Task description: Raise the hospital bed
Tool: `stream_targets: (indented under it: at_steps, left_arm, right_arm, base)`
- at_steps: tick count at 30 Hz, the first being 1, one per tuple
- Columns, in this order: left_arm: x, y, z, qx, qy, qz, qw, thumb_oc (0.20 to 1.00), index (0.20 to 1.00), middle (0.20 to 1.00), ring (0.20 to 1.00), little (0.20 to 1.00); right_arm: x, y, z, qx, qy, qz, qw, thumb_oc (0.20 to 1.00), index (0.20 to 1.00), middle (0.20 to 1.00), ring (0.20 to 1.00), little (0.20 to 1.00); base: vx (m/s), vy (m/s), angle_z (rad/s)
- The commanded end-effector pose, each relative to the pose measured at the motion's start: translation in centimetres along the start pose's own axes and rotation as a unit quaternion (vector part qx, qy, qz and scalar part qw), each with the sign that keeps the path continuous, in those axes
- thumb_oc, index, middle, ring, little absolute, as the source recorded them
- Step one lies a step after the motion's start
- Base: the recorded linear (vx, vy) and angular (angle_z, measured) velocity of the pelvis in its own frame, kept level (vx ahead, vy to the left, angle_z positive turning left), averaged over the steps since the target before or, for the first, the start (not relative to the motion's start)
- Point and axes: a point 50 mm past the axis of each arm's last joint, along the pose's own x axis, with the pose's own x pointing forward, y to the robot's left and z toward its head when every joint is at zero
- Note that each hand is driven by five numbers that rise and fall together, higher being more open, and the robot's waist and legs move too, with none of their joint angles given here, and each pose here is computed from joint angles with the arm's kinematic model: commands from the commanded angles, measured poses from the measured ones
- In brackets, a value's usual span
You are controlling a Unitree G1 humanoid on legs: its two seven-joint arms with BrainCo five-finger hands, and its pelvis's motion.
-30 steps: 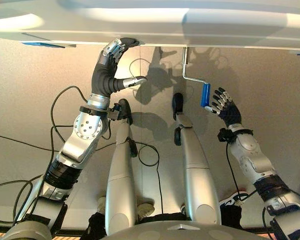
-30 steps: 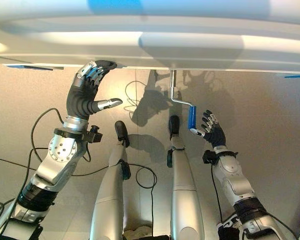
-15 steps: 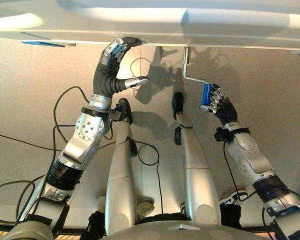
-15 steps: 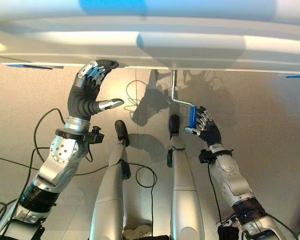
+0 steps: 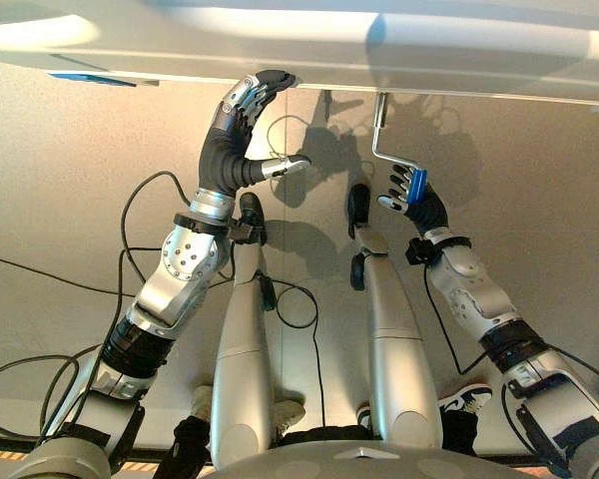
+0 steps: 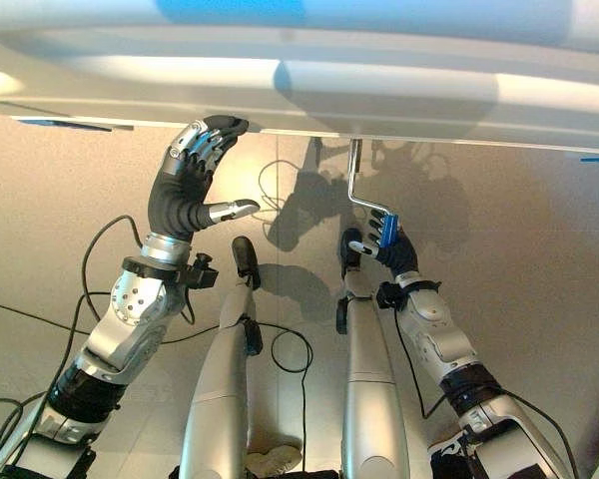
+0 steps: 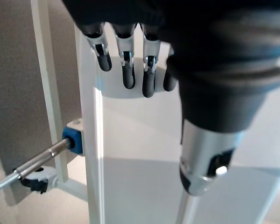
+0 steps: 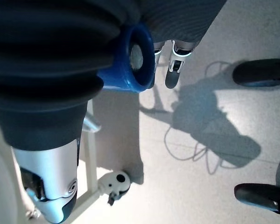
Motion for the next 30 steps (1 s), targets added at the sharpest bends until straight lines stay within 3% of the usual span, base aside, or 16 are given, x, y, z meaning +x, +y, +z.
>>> stream_targets:
  at_steps: [1, 14, 23, 30]
  left_arm:
    - [0.8, -0.7, 2.7, -0.021, -0.071, -0.020, 0.997, 1.000, 1.000, 1.000, 1.000, 1.000]
    - [1.2, -1.4, 2.5, -0.032, -0.070, -0.014, 0.997, 1.000, 1.000, 1.000, 1.000, 1.000]
    - [1.2, -1.3, 2.4, -0.021, -0.065, -0.035, 0.997, 1.000, 1.000, 1.000, 1.000, 1.000]
    - [1.4, -2.0, 2.3, -0.028, -0.062, -0.061, 0.996, 1.000, 1.000, 1.000, 1.000, 1.000]
  right_arm:
    - [1.2, 3.0, -0.1, 0.023, 0.007, 0.035, 0.999, 1.000, 1.000, 1.000, 1.000, 1.000]
    - [3.3, 3.5, 0.1, 0.007, 0.024, 0.022, 0.999, 1.000, 1.000, 1.000, 1.000, 1.000]
    - [3.4, 2.9, 2.4, 0.008, 0.005, 0.077, 0.997, 1.000, 1.000, 1.000, 1.000, 1.000]
    - [4.9, 2.6, 3.7, -0.045, 0.020, 0.101, 0.994, 1.000, 1.000, 1.000, 1.000, 1.000]
  base:
    - [0.00, 0.000, 0.00]
    - [0.00, 0.000, 0.00]
    - [0.00, -0.033, 0.02]
    - [0.00, -0.011, 0.01]
